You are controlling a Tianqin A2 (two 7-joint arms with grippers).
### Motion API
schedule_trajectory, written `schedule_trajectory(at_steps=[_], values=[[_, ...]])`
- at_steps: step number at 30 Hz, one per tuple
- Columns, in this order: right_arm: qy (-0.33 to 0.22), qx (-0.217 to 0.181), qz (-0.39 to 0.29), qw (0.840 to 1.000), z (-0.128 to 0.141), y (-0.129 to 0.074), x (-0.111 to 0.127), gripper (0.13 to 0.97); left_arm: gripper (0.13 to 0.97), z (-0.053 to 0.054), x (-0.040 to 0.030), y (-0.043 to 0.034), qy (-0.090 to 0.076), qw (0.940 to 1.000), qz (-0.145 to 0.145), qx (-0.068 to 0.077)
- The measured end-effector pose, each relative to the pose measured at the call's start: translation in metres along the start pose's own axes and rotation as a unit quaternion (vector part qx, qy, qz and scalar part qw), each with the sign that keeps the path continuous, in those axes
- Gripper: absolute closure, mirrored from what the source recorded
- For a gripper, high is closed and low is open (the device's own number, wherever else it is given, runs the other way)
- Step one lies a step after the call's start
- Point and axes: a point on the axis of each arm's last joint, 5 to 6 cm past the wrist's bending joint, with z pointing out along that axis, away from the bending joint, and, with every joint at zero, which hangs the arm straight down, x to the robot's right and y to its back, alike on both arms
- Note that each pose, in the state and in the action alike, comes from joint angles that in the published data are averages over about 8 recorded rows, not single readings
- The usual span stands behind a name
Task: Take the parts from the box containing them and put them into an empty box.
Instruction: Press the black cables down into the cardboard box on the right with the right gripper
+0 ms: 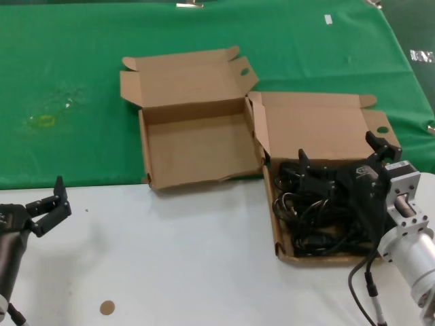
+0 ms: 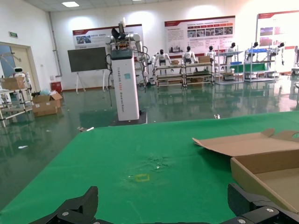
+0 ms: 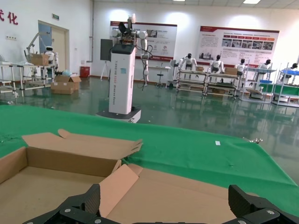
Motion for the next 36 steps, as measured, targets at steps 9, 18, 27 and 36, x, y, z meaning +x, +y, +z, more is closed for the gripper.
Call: schedule_trajectory(at_steps=[9, 18, 27, 36], values=[[0.000, 0.000, 0.000, 1.000, 0.0000, 0.0000, 0.0000, 0.130, 0.132, 0.0000, 0.0000, 0.0000, 0.000, 1.0000, 0.000, 0.000], [0.000, 0.000, 0.000, 1.000, 0.0000, 0.0000, 0.0000, 0.130, 0.133, 0.0000, 0.0000, 0.0000, 0.000, 1.0000, 0.000, 0.000], [0.000, 0.000, 0.000, 1.000, -0.0001, 0.0002, 0.0000, 0.130, 0.148, 0.0000, 0.0000, 0.0000, 0.000, 1.0000, 0.000, 0.000], [-0.008, -0.004, -0.017, 1.000, -0.0012, -0.0005, 0.0034, 0.130, 0.210, 0.0000, 0.0000, 0.0000, 0.000, 1.0000, 0.000, 0.000]])
